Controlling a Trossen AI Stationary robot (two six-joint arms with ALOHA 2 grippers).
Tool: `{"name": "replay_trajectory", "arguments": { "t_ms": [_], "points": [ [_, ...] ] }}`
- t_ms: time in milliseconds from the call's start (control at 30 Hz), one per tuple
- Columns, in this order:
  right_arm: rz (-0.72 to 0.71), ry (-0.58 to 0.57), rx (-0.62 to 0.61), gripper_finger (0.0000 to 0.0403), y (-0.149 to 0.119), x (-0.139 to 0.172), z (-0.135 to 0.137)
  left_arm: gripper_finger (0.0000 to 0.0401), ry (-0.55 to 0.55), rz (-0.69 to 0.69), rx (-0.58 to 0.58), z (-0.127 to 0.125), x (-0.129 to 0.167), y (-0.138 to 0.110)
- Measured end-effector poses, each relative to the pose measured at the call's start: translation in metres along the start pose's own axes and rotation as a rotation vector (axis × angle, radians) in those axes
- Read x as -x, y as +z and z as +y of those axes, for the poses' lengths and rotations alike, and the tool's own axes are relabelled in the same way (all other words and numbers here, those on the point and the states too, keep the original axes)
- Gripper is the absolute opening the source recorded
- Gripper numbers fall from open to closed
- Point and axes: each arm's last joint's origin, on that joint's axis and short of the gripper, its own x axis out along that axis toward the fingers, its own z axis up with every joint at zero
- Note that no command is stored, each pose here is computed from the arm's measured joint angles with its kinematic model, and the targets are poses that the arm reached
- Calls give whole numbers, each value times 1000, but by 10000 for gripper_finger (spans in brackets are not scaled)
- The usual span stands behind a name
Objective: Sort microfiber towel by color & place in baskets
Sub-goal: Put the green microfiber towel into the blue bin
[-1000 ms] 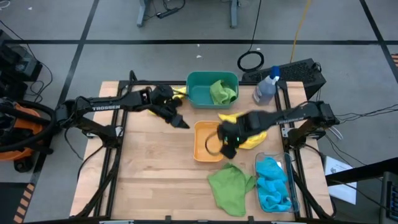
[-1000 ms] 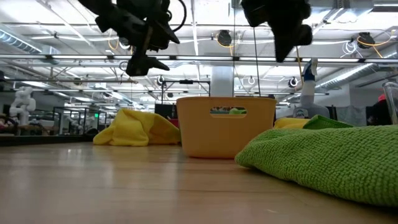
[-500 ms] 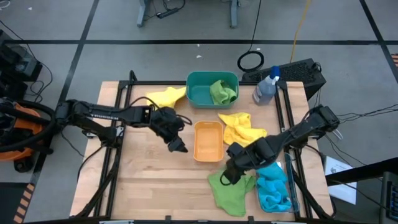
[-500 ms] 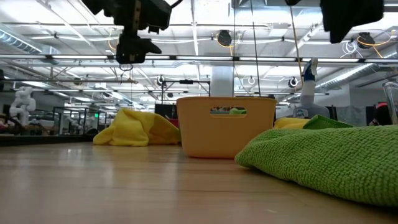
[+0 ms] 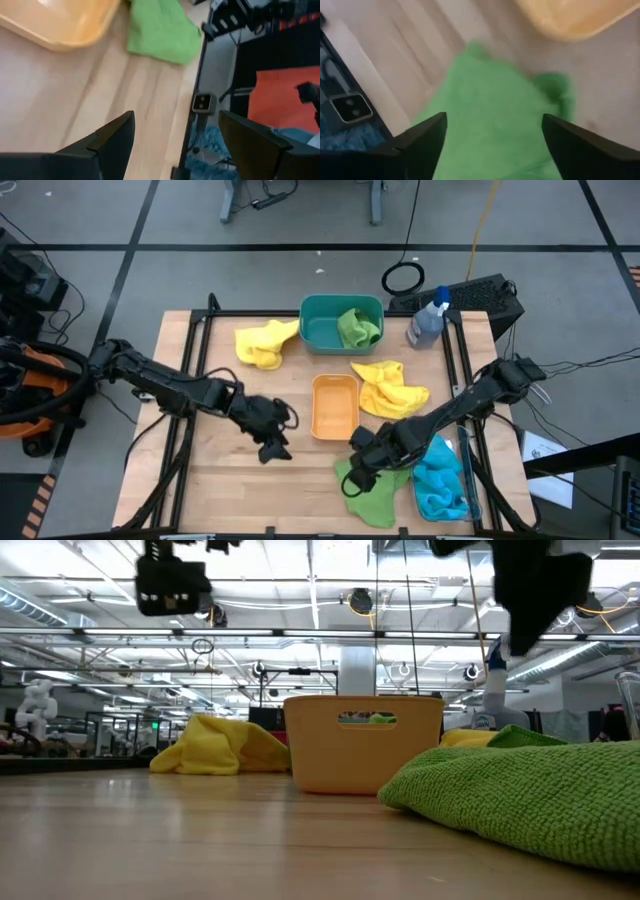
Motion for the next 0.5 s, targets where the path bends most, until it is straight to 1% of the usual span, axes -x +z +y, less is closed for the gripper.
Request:
{"name": "replay_trajectory", "arguments": {
  "t_ms": [100,167,367,433,500],
  "points": [
    [86,11,1,340,-3,-23,7,293,4,11,-28,-7,-3,-9],
    [114,7,0,343,-4,-37,10,293,12,13,-43,-11,-4,-15],
    [148,-53,-18,340,-6,-79,13,293,48,39,-60,-14,-6,-26],
    [152,-54,-18,340,-7,-91,14,293,62,58,-63,-14,-6,-30],
    [157,-27,-21,339,-6,-101,17,293,75,81,-67,-14,-6,-34]
  ]
}}
